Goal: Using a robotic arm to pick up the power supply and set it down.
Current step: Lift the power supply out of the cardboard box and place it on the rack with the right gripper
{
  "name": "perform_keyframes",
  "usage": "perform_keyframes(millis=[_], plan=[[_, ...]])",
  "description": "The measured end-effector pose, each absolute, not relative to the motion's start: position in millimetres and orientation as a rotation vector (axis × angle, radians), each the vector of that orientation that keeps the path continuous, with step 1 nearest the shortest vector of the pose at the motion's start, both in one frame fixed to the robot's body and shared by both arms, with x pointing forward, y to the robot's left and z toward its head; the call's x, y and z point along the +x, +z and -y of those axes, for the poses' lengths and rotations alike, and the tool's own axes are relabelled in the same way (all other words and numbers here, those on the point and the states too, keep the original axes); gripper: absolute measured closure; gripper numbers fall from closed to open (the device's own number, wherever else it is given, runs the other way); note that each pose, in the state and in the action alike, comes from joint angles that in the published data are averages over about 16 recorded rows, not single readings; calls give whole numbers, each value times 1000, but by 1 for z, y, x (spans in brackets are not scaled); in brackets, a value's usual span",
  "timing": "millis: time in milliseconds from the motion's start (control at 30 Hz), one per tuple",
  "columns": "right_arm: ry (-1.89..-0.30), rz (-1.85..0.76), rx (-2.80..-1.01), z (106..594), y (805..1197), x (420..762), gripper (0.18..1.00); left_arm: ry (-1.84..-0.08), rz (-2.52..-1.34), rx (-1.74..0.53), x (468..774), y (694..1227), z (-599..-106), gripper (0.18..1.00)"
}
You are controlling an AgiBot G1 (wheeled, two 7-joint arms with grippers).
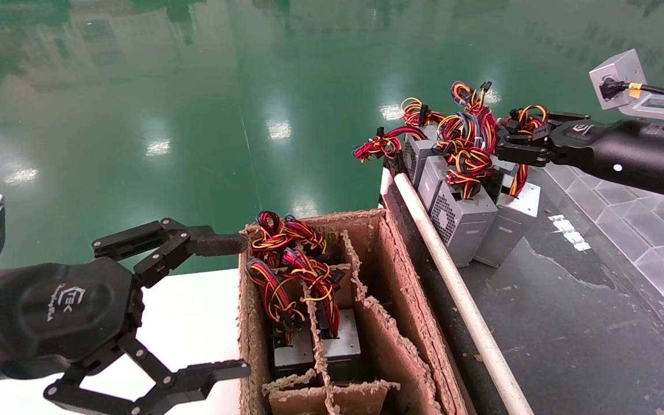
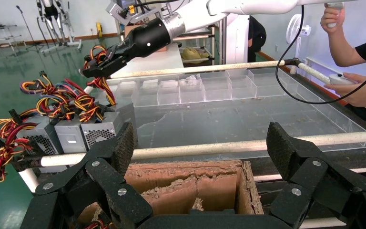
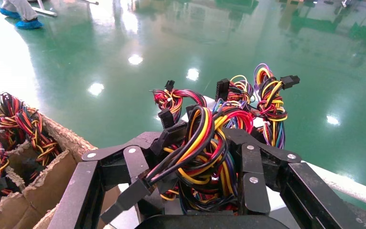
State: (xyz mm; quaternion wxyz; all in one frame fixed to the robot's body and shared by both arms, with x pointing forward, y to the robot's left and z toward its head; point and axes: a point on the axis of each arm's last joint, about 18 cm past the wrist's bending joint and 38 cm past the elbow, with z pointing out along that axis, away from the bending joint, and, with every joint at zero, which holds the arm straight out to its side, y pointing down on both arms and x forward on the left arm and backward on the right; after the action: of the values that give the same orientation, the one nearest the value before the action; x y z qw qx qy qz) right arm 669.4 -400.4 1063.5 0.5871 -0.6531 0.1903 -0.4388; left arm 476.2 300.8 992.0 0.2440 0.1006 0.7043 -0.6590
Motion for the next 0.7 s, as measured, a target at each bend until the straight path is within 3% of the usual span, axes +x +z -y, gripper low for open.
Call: perform_keyframes(millis=[400, 700], plan=[[-1022, -411, -1510, 401, 1067, 664, 876, -1800, -1924, 275, 476, 992, -301, 183], [-1029, -376, -1486, 402, 1070, 659, 698, -1800, -1924, 275, 476, 992, -301, 183]])
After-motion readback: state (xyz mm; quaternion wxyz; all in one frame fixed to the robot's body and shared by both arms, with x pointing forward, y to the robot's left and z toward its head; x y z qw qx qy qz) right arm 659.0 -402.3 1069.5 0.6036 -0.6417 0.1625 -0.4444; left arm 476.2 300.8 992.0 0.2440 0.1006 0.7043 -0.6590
